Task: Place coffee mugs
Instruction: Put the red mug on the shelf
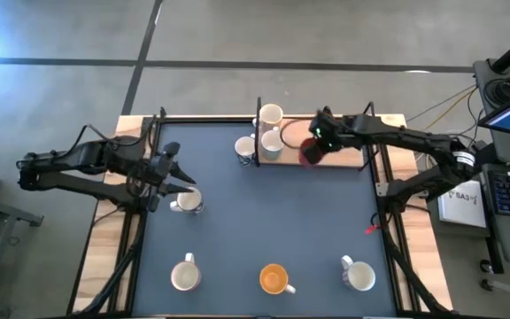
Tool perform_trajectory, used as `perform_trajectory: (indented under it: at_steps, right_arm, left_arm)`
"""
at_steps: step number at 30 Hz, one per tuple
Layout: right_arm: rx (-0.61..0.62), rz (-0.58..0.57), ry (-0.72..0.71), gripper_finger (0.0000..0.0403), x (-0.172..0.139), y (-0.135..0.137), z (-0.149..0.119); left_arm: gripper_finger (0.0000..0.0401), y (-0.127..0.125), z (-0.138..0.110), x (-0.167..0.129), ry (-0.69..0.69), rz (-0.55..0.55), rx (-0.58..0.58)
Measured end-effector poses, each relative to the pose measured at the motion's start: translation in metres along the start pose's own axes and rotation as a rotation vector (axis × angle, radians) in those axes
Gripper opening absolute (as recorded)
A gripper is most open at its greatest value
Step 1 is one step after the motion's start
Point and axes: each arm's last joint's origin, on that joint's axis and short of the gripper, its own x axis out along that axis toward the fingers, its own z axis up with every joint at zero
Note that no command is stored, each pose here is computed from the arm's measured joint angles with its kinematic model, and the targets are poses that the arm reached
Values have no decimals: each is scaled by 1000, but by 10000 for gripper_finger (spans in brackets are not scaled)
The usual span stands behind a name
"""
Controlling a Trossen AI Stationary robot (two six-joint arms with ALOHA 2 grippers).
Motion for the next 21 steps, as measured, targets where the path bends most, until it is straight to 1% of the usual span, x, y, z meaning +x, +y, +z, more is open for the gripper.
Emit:
perform_trajectory:
  at_steps: [6, 10, 16, 21]
  right_arm:
    - [63, -23, -6, 13, 36, -17, 25]
    - [85, 14, 9, 13, 52, -28, 44]
    - [107, 11, -1, 13, 63, -42, 76]
    - [118, 9, -14, 13, 70, -50, 103]
  left_arm:
    - [87, 3, 1, -5, -15, 105, 12]
    - [87, 6, 3, -2, -29, 136, -12]
    - [87, 11, 6, 2, -46, 180, -76]
    - [87, 14, 6, 4, -47, 202, -94]
